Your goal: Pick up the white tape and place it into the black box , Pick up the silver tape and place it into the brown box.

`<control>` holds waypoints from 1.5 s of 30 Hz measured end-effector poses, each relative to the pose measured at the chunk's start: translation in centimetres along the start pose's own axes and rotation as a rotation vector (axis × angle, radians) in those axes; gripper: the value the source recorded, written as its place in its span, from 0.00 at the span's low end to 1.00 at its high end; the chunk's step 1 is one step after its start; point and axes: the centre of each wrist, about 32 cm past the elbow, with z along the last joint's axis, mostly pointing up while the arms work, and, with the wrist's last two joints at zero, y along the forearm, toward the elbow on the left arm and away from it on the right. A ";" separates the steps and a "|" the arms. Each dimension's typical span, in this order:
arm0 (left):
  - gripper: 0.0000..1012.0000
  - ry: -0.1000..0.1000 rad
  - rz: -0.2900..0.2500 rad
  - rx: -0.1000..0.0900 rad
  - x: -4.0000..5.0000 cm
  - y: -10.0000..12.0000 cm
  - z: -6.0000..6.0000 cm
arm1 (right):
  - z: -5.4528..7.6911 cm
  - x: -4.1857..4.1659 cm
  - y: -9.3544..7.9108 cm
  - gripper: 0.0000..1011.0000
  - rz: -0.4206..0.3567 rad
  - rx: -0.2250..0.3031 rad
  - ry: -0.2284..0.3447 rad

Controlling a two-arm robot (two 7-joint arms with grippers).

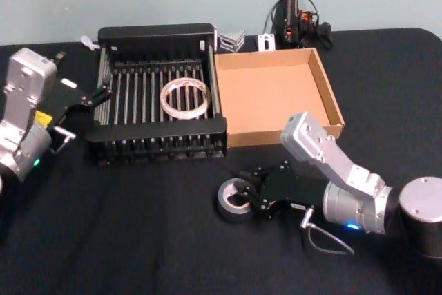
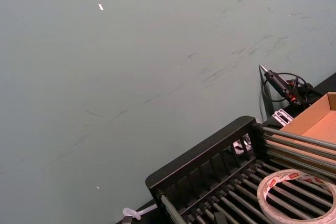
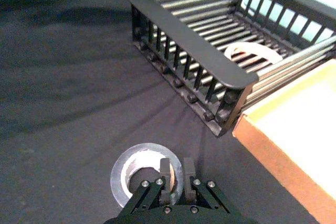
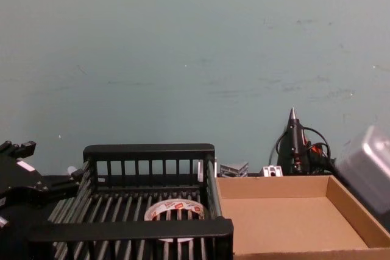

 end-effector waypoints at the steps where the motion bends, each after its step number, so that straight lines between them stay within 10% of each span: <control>1: 0.99 0.000 0.000 0.000 0.00 0.0 0.0 | 0.0 0.00 0.0 0.15 0.000 0.000 0.000; 14: 0.99 0.000 0.000 0.000 0.00 0.0 0.0 | 1.6 0.84 -3.9 0.15 -0.009 0.125 -0.010; 21: 0.99 0.000 0.000 0.000 0.00 0.0 0.0 | 2.9 2.56 -5.4 0.15 -0.139 0.193 0.002; 30: 0.99 0.000 0.000 0.000 0.00 0.0 0.0 | 4.1 5.19 -3.7 0.15 -0.306 0.175 0.046; 45: 0.99 0.000 0.000 0.000 0.00 0.0 0.0 | 4.7 9.90 3.9 0.15 -0.470 0.050 0.123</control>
